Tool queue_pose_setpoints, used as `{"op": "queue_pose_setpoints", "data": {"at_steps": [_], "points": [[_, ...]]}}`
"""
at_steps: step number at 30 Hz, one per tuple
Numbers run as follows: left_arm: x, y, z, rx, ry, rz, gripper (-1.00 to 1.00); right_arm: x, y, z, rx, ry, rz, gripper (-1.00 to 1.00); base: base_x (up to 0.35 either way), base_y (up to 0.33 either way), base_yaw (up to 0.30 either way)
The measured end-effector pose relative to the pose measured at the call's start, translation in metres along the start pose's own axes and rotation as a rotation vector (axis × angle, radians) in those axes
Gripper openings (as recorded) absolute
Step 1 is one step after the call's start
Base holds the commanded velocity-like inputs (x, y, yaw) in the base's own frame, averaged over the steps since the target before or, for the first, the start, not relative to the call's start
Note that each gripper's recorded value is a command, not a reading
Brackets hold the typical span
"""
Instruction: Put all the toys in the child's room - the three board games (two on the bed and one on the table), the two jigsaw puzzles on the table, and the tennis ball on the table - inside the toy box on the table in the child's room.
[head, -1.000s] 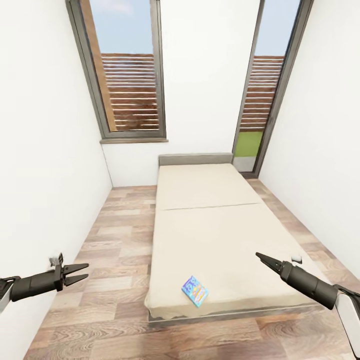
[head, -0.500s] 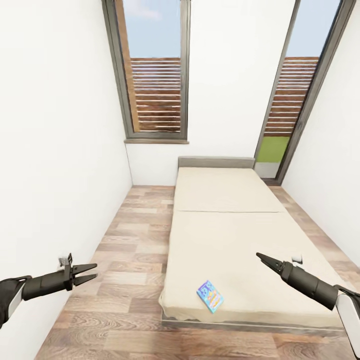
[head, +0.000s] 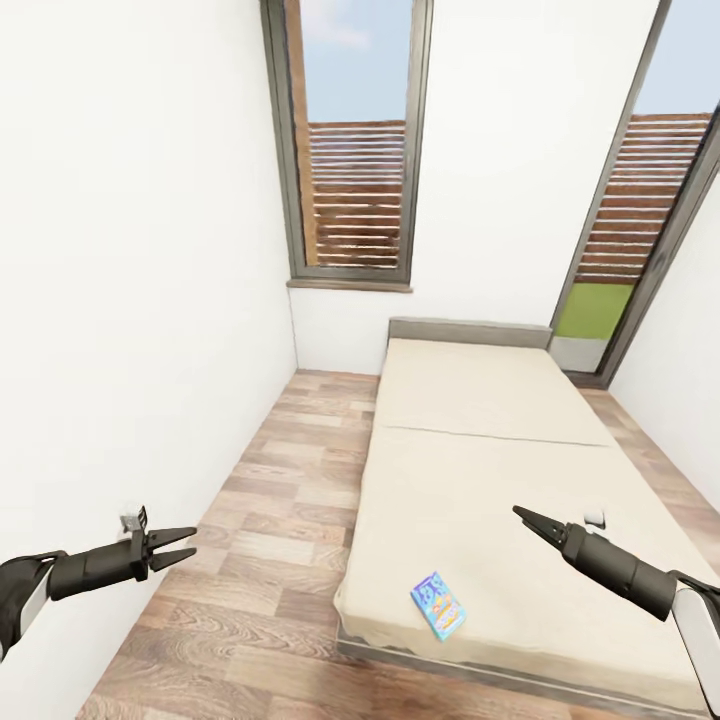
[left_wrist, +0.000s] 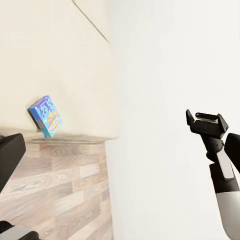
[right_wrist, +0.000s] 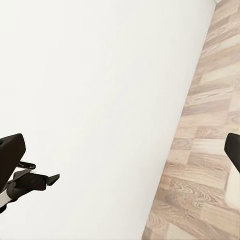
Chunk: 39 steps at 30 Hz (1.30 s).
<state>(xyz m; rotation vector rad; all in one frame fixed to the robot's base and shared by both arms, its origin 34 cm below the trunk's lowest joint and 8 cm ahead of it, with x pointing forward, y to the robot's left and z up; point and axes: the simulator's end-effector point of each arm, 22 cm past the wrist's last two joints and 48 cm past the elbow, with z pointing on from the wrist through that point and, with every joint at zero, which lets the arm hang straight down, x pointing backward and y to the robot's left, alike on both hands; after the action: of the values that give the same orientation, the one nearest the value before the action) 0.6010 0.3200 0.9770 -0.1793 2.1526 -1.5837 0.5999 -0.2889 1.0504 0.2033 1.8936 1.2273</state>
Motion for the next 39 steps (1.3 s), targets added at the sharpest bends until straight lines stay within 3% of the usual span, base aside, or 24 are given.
{"op": "queue_pose_setpoints", "data": {"at_steps": [23,39], "points": [[-0.0060,-0.0058,-0.0003,0.007,-0.008,0.020,1.00,-0.0019,0.0019,-0.0010,-0.009,-0.008,0.006,1.00,0.000,-0.025,0.015],[-0.0079,-0.0095,-0.0005,0.009,-0.008,0.036,1.00,0.0052,-0.0039,0.0027,0.011,0.002,0.025,1.00,0.000,0.027,-0.117]]}}
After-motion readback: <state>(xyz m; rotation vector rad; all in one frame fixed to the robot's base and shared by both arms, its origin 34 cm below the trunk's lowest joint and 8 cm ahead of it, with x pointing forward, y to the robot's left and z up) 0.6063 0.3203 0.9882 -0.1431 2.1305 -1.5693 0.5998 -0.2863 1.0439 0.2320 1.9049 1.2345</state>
